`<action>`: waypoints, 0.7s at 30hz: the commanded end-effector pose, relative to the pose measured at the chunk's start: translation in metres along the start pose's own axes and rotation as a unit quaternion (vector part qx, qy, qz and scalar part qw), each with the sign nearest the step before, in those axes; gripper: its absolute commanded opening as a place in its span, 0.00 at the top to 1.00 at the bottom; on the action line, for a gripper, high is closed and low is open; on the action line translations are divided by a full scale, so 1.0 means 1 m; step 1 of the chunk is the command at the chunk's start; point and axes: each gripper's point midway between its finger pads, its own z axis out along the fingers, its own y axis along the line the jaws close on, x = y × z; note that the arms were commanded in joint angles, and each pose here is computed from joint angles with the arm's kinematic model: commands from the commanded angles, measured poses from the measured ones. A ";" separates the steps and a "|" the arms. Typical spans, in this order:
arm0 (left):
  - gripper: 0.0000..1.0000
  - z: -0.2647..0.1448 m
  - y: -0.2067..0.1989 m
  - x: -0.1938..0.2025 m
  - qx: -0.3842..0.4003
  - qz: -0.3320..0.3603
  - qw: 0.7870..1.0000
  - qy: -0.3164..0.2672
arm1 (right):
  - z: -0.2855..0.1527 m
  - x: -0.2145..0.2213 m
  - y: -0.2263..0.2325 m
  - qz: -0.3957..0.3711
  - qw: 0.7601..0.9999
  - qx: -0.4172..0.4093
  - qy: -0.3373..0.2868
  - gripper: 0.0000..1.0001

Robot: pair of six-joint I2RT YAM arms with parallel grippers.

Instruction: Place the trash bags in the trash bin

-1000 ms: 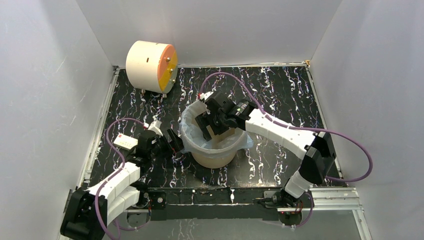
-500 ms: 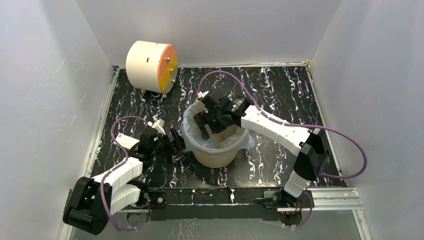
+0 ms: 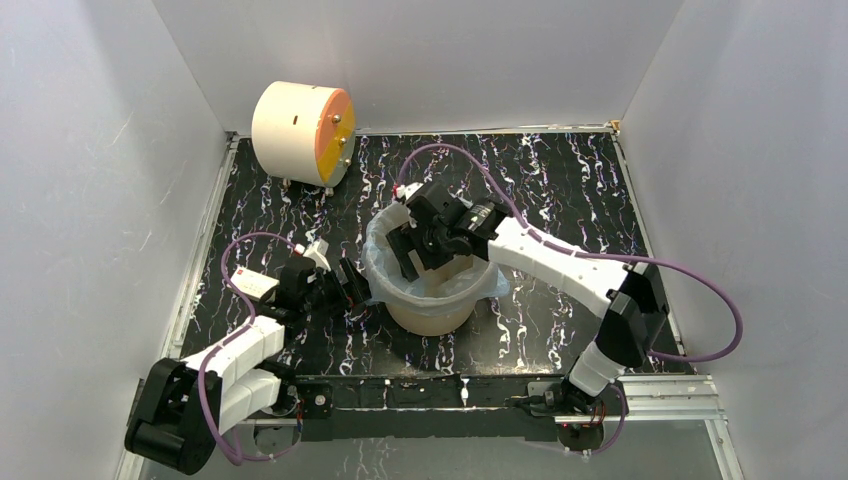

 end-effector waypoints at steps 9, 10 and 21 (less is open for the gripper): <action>0.13 -0.003 0.000 -0.001 -0.005 0.006 1.000 0.001 | 0.067 0.044 -0.025 -0.024 0.998 0.063 0.020 0.09; 0.13 -0.003 -0.001 -0.001 -0.003 0.006 1.000 0.000 | 0.072 0.049 -0.026 -0.030 0.997 0.063 0.023 0.09; 0.17 -0.004 -0.003 0.000 0.004 0.012 1.000 0.003 | 0.058 0.046 -0.013 -0.034 0.998 0.033 0.047 0.02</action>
